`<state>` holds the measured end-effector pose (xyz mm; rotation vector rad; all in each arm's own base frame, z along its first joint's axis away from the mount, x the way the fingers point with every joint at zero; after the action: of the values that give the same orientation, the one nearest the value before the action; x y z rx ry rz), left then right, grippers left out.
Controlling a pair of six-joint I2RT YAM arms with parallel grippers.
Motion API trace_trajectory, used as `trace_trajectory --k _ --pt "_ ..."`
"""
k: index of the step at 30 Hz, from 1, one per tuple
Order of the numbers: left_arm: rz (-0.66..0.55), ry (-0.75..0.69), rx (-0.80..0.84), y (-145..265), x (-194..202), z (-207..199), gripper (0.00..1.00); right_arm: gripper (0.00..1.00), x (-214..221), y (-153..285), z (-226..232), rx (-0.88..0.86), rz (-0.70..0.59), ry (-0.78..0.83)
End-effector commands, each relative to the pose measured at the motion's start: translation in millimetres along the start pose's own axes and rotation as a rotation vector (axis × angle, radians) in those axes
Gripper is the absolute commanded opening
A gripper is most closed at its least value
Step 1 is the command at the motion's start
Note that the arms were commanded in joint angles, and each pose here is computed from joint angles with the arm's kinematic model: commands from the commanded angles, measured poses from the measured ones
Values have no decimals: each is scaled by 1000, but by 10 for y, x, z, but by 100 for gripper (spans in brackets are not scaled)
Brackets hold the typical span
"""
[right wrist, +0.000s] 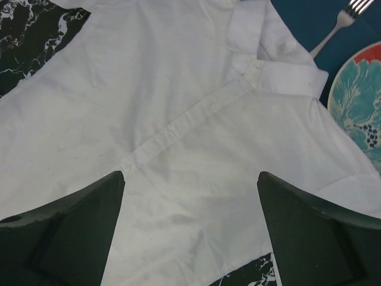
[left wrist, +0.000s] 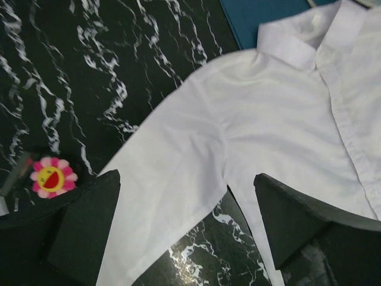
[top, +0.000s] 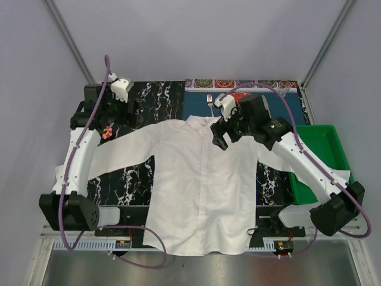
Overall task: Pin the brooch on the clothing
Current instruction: Flatten out the clothes at the center of the board.
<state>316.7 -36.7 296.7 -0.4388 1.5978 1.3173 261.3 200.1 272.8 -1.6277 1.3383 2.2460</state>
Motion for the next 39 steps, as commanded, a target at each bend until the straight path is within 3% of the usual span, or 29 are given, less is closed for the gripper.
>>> trace_trajectory --k 1,6,9,14,22,25,29,34,39 --pt "88 48 89 -116 150 -69 99 100 344 -132 -230 -40 142 -150" --pt "65 203 94 8 162 54 99 100 725 -162 -377 -64 291 -194" --pt "39 339 -6 192 270 375 99 100 726 -102 -317 -122 286 -214" --pt "29 390 -188 388 481 796 99 100 539 -50 -326 -123 246 -201" --pt "128 488 -245 128 1037 1273 91 100 430 -306 -483 -105 325 -263" --pt "121 479 -348 56 1116 1450 91 100 417 -419 -513 -119 345 -278" --pt "143 480 -391 -97 1186 1525 99 100 464 -535 -543 -135 376 -303" --pt "252 492 -529 -365 1332 1682 98 100 513 -624 -536 -152 403 -336" --pt "255 527 -570 -596 1322 1782 93 100 526 -636 -550 -149 421 -338"
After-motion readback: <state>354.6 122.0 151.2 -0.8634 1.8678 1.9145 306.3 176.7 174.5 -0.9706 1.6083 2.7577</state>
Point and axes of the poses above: each gripper's point midway between its finger pads, its own y axis back along the fingers, its own z axis along the line the jaws close on, x = y × z, the point moved 5 cm from there along y, back along the fingers, and after that the axes turned 6 degrees about -y, right-handed, at the moved point
